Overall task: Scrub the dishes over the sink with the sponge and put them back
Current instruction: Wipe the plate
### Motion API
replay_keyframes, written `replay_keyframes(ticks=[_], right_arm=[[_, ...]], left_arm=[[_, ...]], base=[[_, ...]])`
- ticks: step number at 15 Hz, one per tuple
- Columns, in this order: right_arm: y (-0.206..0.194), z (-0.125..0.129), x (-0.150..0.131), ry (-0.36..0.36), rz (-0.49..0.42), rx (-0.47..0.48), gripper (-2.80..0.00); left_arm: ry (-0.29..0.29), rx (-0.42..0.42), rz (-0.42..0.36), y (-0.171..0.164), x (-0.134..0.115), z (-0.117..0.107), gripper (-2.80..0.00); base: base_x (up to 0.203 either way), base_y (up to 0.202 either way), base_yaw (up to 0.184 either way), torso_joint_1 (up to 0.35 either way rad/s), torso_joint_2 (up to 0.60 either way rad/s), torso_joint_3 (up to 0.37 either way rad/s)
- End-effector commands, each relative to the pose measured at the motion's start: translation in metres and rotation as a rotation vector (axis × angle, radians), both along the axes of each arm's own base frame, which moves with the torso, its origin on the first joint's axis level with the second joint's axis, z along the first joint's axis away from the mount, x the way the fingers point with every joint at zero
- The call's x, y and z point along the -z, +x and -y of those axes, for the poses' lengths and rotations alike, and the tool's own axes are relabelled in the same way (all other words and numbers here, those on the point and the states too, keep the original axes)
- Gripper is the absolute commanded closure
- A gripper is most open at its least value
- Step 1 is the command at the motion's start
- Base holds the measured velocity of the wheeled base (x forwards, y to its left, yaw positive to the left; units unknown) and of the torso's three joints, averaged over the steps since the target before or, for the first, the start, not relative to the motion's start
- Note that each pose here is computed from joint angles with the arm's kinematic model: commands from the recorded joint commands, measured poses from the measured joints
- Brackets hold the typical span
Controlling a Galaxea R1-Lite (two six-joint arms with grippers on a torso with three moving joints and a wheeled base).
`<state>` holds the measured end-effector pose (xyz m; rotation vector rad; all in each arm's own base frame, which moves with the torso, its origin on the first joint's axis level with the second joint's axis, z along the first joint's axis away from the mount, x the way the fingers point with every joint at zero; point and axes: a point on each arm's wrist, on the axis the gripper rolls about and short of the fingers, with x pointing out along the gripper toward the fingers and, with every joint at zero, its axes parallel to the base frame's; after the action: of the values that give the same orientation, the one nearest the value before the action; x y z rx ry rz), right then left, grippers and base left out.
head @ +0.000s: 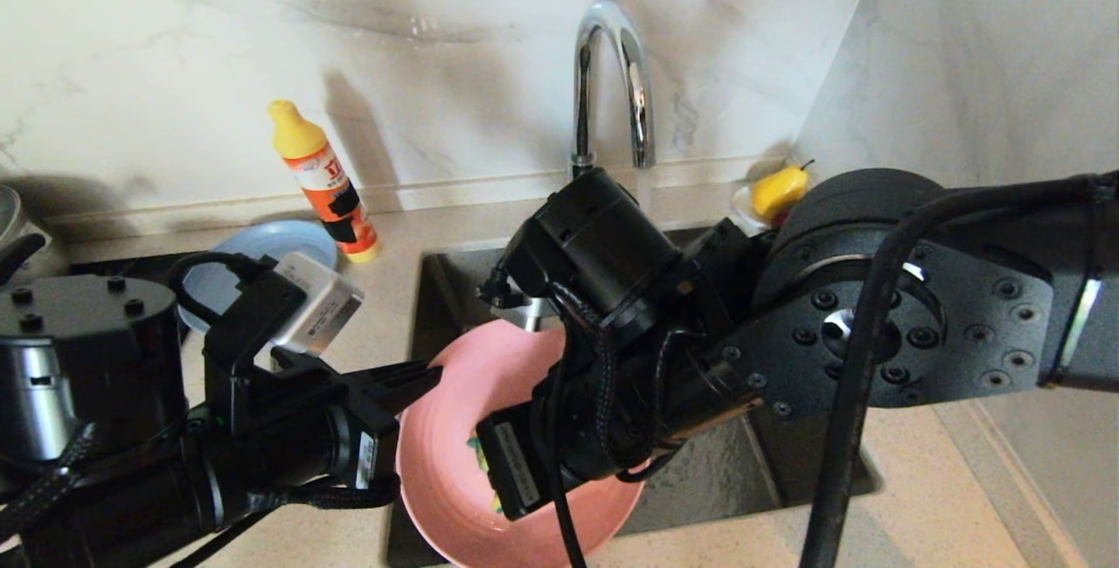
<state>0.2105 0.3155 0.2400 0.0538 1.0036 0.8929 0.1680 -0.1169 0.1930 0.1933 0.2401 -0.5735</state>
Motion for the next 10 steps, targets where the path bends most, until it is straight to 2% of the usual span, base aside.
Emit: replay_keyframes(ticks=[1,7,10], right_arm=[[0.007,0.007,-0.005,0.012,0.007,0.027,0.00],[0.019,0.025,-0.029,0.072,0.052,0.083,0.00],[0.022,0.038,-0.035,0.073,0.056,0.112,0.00]], left_arm=[[0.001,0.001,-0.001,-0.001,0.001,-0.001,0.00],[-0.009,0.001,0.004,-0.006,0.000,-0.004,0.00],[-0.020,-0.002,0.018,-0.008,-0.003,-0.006,0.00]], base=[[0.000,0.000,0.000,0.000,0.00,0.000],[0.000,0.000,0.000,0.000,0.00,0.000],[0.000,0.000,0.000,0.000,0.00,0.000]])
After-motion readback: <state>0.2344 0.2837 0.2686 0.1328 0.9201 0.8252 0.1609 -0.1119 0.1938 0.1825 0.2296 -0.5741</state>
